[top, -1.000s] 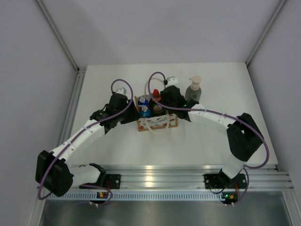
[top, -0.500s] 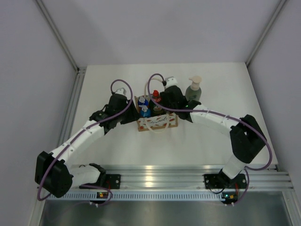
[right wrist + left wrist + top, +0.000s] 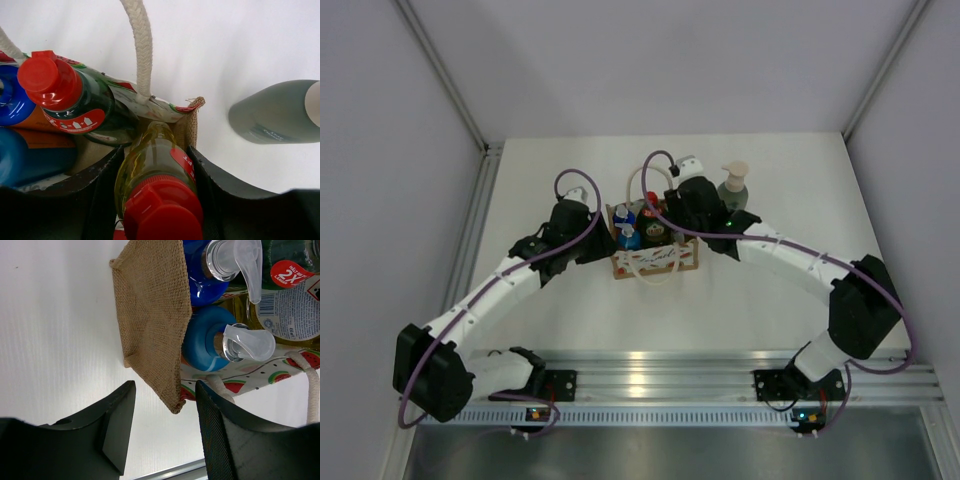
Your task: Take the personal care products out of the canvas bag
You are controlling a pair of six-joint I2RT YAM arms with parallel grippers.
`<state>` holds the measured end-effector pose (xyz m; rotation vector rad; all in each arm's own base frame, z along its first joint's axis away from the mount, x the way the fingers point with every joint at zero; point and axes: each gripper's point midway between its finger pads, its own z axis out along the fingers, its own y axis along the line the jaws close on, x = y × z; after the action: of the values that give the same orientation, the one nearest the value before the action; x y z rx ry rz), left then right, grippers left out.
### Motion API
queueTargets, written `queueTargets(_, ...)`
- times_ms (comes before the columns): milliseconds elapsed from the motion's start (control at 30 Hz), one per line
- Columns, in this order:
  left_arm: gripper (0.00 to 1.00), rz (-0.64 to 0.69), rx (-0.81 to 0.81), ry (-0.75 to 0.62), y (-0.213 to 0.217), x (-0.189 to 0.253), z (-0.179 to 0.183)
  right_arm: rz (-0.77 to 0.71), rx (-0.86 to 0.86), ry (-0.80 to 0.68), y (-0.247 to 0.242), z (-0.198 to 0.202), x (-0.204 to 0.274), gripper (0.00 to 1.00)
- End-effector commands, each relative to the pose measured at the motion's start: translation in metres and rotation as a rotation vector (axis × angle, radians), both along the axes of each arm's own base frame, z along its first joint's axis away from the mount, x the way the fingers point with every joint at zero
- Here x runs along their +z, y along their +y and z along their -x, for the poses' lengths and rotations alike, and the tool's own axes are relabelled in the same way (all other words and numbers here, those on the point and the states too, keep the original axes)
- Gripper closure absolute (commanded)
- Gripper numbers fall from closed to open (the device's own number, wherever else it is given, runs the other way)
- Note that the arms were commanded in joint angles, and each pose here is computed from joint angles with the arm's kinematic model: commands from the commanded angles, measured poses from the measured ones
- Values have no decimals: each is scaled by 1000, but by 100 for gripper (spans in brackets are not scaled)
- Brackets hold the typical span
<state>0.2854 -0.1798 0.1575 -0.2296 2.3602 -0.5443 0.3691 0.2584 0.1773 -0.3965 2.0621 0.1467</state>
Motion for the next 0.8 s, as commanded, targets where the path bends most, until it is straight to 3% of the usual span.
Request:
queueTargets(0, 44, 24, -4, -45, -2, 10, -1, -147, -17, -204, -1, -13, 108, 100)
queueTargets(767, 44, 36, 15, -61, 1, 14, 2, -136, -35, -256, -32, 2, 216, 100)
